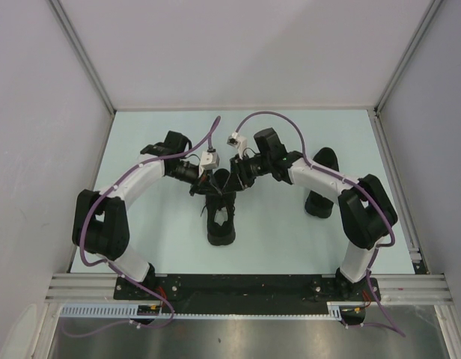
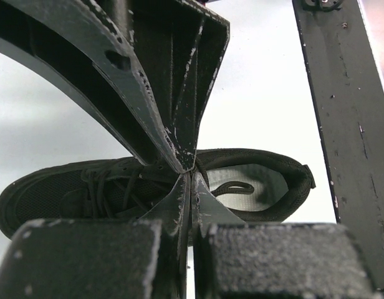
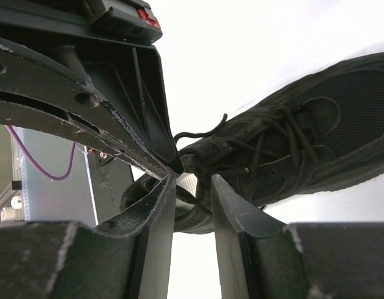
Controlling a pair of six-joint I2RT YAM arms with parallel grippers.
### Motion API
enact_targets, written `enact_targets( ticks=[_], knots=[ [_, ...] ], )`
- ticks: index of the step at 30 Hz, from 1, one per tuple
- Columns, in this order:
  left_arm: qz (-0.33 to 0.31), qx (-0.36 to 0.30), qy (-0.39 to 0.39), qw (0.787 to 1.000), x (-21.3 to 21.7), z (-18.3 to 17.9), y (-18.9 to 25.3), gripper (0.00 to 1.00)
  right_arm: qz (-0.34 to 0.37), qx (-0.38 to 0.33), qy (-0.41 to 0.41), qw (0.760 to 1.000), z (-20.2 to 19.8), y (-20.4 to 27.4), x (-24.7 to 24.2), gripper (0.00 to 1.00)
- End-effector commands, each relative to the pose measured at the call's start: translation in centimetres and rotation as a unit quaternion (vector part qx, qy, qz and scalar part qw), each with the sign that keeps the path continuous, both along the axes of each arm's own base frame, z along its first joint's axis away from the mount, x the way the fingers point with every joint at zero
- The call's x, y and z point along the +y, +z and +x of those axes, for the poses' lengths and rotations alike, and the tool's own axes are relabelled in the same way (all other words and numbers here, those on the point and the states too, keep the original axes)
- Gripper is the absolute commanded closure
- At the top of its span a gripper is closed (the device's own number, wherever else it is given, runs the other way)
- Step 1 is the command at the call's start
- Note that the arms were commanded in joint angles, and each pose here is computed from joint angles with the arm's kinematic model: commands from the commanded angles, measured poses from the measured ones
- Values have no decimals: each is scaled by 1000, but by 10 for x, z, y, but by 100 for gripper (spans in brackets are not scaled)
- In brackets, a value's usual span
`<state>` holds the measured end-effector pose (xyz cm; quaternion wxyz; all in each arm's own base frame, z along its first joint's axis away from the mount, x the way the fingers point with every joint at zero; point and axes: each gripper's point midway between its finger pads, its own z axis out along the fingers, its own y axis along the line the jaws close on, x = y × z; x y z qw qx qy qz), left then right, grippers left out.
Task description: Tie the shoes
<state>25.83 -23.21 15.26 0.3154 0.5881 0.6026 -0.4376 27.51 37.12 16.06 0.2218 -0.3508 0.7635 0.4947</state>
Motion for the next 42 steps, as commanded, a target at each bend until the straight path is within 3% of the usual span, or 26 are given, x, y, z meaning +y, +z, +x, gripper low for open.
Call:
enact_targets(
  ticks=[1, 24, 32, 38, 41, 42],
  knots=[
    [-44, -38, -27, 998, -11, 5, 20, 100, 11, -26, 22, 999, 0, 9, 10, 67],
    [-45, -37, -24, 998, -11, 12, 20, 100, 29, -14, 34, 999, -5, 15, 13, 64],
    [-55, -35, -31, 997, -11, 9, 24, 100, 18, -21, 37, 999, -6, 8, 16, 75],
    [-55, -38, -29, 997, -10, 11, 25, 100, 17, -20, 40, 999, -8, 7, 15, 95],
    [-56, -38, -26, 997, -9, 13, 26, 100, 13, -23, 41, 999, -9, 6, 15, 96],
    [-58, -37, -25, 997, -9, 13, 27, 100, 9, -21, 40, 999, -9, 4, 14, 89]
  ],
)
